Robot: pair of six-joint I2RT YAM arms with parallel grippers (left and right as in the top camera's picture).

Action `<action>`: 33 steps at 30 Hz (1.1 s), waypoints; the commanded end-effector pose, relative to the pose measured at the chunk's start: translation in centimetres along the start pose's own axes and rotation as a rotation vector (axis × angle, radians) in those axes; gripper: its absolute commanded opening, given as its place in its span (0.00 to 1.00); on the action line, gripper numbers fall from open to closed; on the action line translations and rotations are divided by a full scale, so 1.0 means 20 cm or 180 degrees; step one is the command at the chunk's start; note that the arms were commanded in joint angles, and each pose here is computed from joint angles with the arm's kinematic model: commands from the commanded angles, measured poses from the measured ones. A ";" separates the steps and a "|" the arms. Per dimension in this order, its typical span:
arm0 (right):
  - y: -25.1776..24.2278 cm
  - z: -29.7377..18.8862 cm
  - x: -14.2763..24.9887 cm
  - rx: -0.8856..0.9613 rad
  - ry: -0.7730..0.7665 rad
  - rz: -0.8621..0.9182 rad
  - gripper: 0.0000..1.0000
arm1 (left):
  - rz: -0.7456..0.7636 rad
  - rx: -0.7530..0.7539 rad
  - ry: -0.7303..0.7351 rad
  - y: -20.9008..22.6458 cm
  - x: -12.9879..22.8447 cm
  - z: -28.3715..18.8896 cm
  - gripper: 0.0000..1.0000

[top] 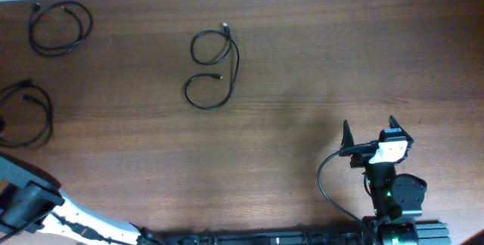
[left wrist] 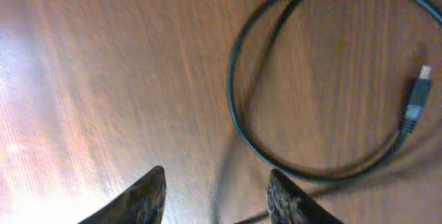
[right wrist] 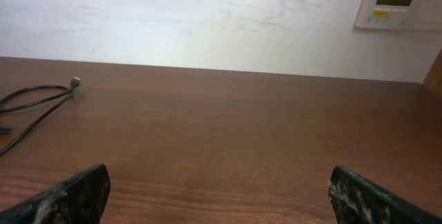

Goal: Untangle cables
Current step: 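Lower the cable at the left edge and release it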

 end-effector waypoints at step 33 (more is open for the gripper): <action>0.00 0.00 0.01 0.0005 0.0018 0.0003 0.98 | 0.0069 -0.0062 0.0186 -0.04 0.09 0.49 0.48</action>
Point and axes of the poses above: each gripper's point midway between its finger pads, its own z axis out along the fingers, its own y axis along the line the jaws close on, x = y × z, the point moved 5 cm from there along -z, back along the fingers, and after that the axes turned 3 degrees about z, right-handed, at the moved point
